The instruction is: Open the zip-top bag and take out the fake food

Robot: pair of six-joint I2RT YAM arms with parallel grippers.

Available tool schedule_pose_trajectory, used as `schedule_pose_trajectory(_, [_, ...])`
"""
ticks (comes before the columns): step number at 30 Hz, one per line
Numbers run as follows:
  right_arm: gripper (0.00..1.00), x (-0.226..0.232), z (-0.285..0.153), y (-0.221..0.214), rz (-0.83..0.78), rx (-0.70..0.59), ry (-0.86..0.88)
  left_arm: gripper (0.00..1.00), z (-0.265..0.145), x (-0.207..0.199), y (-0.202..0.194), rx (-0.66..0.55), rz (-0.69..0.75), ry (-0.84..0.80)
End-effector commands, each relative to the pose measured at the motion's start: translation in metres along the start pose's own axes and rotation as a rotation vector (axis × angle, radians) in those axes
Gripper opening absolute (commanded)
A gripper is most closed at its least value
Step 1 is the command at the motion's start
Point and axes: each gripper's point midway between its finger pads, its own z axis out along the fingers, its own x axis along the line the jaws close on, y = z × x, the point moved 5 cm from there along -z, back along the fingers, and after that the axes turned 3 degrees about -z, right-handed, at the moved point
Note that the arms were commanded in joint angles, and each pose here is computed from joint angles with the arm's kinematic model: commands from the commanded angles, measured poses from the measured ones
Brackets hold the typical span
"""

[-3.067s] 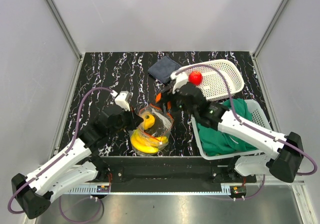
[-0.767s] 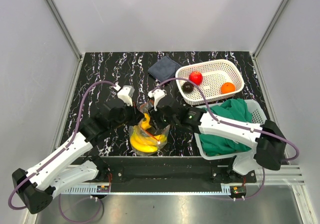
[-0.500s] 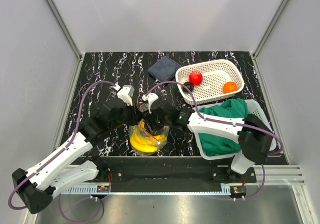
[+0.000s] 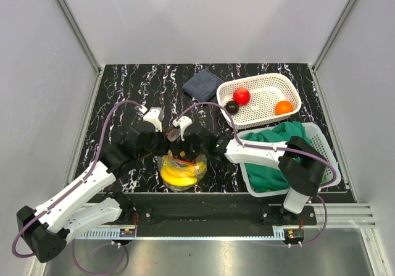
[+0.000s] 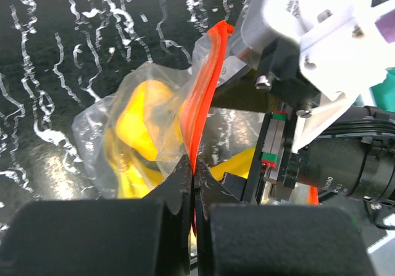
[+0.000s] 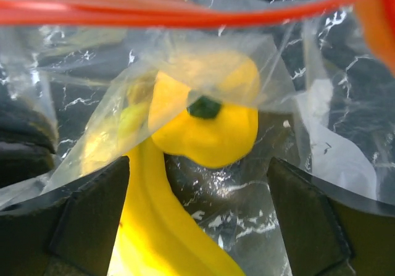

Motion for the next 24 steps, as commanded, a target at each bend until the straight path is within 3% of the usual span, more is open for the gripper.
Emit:
schedule_pose_trajectory(1, [1.0,0.013,0.018,0.018,-0.057,-0.128,0.049,0.0,0.0,-0.033,0.023,-0.087,-0.03,-0.167])
schedule_pose_trajectory(8, [1.0,0.017,0.033,0.027,-0.056,-0.245,0.087,0.0,0.003,-0.034,0.024,-0.088,-0.033,-0.168])
schedule_pose_trajectory(16, [0.98,0.008,0.054,0.032,-0.044,-0.271,0.001,0.0,0.008,-0.032,0.02,-0.077,-0.037,-0.161])
schedule_pose_trajectory(19, [0.86,0.005,0.055,0.035,-0.055,-0.277,-0.017,0.0,0.005,-0.032,0.021,-0.086,-0.041,-0.167])
schedule_pose_trajectory(23, [0.51,0.004,0.049,0.033,-0.067,-0.283,-0.023,0.0,-0.001,-0.028,0.022,-0.108,-0.041,-0.151])
schedule_pose_trajectory(24, [0.37,0.004,0.047,0.033,-0.063,-0.285,-0.017,0.0,-0.002,-0.025,0.022,-0.119,-0.041,-0.132])
